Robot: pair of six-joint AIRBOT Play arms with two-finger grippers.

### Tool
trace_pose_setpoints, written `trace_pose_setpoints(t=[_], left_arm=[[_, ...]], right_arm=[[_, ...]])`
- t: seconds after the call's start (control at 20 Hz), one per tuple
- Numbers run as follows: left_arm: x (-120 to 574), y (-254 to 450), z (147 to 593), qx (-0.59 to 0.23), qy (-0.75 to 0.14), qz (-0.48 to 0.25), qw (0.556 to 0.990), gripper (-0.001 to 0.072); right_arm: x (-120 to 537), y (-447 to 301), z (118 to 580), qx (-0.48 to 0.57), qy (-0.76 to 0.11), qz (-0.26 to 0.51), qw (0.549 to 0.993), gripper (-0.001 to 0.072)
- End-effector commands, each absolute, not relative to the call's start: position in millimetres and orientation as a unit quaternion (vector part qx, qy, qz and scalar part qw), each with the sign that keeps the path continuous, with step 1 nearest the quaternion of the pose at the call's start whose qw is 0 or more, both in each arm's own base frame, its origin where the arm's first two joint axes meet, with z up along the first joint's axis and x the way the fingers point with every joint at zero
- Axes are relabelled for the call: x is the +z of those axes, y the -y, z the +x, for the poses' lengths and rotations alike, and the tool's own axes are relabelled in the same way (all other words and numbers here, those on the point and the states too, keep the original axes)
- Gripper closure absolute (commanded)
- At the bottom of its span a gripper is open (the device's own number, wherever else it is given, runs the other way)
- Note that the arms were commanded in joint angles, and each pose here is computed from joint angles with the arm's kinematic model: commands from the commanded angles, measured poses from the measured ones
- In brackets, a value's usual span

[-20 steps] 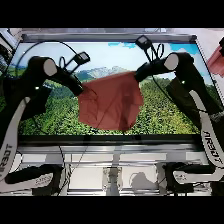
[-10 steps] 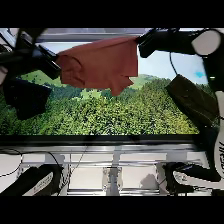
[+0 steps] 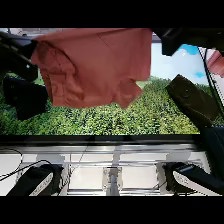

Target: Fold the clothes and pants, and hang the long-sleeved shirts on hangers.

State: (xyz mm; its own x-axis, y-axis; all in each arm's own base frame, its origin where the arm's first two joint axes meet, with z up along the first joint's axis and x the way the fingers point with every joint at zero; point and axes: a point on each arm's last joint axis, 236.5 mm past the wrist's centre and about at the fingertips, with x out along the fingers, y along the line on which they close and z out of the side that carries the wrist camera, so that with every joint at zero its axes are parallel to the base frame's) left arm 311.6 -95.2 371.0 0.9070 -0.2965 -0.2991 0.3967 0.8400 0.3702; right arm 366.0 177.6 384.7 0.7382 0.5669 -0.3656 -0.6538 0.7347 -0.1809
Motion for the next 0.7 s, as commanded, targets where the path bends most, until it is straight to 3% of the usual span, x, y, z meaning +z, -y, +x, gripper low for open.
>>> trace_pose_setpoints(t=[0.0, 0.2, 0.35, 0.5, 0.65], left_arm=[[318, 41, 296, -0.121, -0.249, 0.311, 0.909, 0.0693], [238, 34, 280, -0.159, -0.426, 0.321, 0.831, 0.0693], [196, 35, 282, -0.181, -0.514, 0.325, 0.773, 0.0693], [161, 38, 295, -0.202, -0.566, 0.336, 0.725, 0.0693], [135, 46, 341, -0.204, -0.554, 0.346, 0.729, 0.0693]], right_arm=[[375, -167, 320, 0.340, -0.220, -0.147, 0.902, 0.0704], [325, -153, 312, 0.334, -0.328, -0.164, 0.868, 0.0704], [282, -156, 332, 0.335, -0.402, -0.150, 0.839, 0.0704], [228, -159, 356, 0.336, -0.482, -0.140, 0.797, 0.0703], [182, -167, 399, 0.327, -0.507, -0.130, 0.787, 0.0703]])
